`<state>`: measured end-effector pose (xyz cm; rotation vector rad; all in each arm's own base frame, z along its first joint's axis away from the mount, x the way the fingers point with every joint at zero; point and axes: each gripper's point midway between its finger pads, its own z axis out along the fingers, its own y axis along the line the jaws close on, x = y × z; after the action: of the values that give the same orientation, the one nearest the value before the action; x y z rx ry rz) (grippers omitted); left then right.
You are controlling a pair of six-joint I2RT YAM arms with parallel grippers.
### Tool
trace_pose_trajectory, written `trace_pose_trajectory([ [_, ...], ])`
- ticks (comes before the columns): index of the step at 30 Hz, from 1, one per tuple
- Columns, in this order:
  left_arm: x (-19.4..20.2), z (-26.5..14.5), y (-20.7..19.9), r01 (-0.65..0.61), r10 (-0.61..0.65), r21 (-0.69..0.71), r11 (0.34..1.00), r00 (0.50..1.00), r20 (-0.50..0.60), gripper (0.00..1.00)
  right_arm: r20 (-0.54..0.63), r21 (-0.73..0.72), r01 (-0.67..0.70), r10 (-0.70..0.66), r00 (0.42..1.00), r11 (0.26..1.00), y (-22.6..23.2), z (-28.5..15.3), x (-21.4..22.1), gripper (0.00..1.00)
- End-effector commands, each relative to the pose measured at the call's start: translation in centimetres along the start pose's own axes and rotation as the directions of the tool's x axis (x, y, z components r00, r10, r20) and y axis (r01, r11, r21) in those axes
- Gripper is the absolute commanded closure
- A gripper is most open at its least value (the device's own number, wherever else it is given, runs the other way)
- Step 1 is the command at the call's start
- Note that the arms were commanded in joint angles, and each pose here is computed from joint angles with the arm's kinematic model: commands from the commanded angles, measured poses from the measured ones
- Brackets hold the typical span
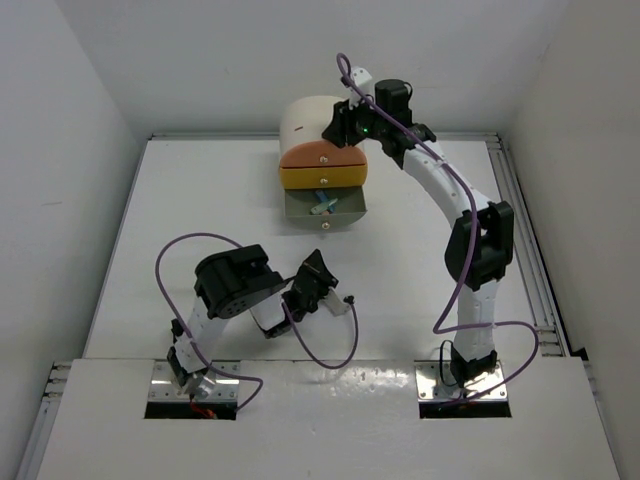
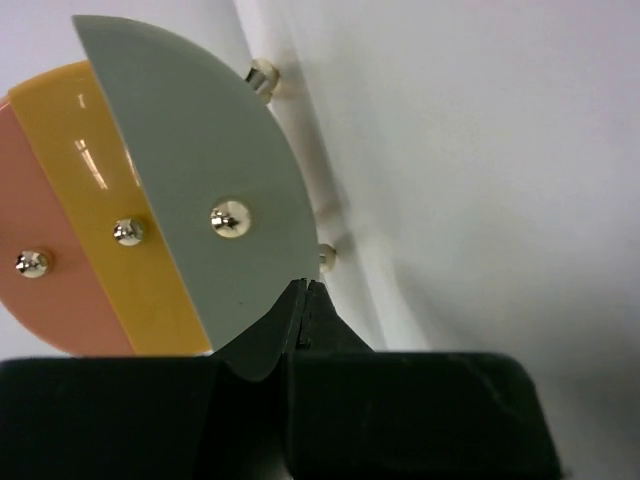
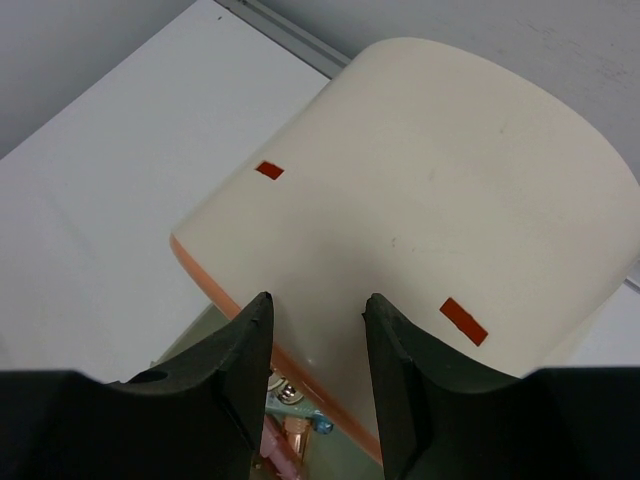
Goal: Sort the stationery into containers
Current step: Close the drawer in the storage box.
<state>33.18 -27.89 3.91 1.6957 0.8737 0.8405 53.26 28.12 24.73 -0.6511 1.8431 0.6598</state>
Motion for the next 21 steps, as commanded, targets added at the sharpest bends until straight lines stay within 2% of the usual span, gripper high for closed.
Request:
trace_pose_trajectory([
  [1,1.1,-1.4,10.2,0.171,-0.184,-0.393,0.904,0.983,0.003,1.0,-0.059,-0.011,-0.05,0.049,0.997,0.999,0.2,-0.5,1.9,0.58],
  [10,1.1,-0.7,13.4,0.237,-0.263,-0.458,0.857,0.965,0.008,1.0,-0.06,-0.007,-0.049,0.049,0.997,0.999,-0.3,-0.5,2.1,0.58],
  [21,2.2,2.3,13.7,0.271,-0.314,-0.434,0.859,0.949,-0.029,1.0,-0.079,-0.015,-0.048,0.046,0.996,0.999,-0.3,-0.5,3.1,0.57],
])
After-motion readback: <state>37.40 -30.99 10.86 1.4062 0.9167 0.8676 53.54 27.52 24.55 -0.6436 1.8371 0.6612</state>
